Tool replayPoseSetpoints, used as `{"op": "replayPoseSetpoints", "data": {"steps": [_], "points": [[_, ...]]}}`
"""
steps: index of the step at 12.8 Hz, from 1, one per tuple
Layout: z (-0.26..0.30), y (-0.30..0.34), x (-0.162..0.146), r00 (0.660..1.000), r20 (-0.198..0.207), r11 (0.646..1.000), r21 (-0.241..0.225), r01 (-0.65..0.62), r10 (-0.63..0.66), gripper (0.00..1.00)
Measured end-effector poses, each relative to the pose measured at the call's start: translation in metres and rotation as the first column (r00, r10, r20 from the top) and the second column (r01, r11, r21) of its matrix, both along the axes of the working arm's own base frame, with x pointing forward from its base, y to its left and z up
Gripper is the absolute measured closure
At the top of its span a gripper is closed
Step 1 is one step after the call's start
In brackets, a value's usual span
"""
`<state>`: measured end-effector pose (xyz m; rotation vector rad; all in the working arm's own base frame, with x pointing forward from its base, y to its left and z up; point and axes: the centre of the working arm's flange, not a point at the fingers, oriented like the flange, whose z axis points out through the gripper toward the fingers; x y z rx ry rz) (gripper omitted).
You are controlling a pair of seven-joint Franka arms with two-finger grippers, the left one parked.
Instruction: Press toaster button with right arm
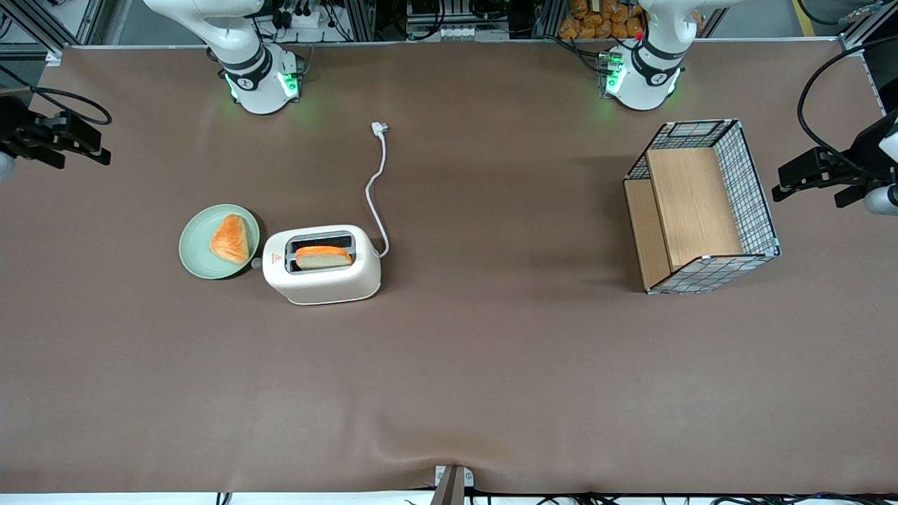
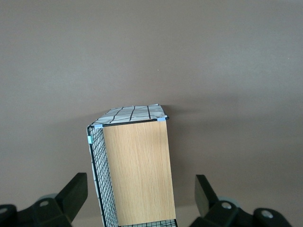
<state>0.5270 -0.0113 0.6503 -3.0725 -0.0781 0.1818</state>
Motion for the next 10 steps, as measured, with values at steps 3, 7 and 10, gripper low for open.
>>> {"op": "replayPoseSetpoints", "data": {"steps": [3, 7, 10], "points": [[-0.0007, 0.0013, -0.0013, 1.000, -0.011, 1.000, 0.001, -0.003, 0.003, 0.78], [-0.0005, 0.0037, -0.0013, 1.000, -0.010, 1.000, 0.030, -0.003, 0.004, 0.99], [-0.0042, 0.0066, -0.0002, 1.000, -0.017, 0.998, 0.062, -0.004, 0.005, 0.99]]}}
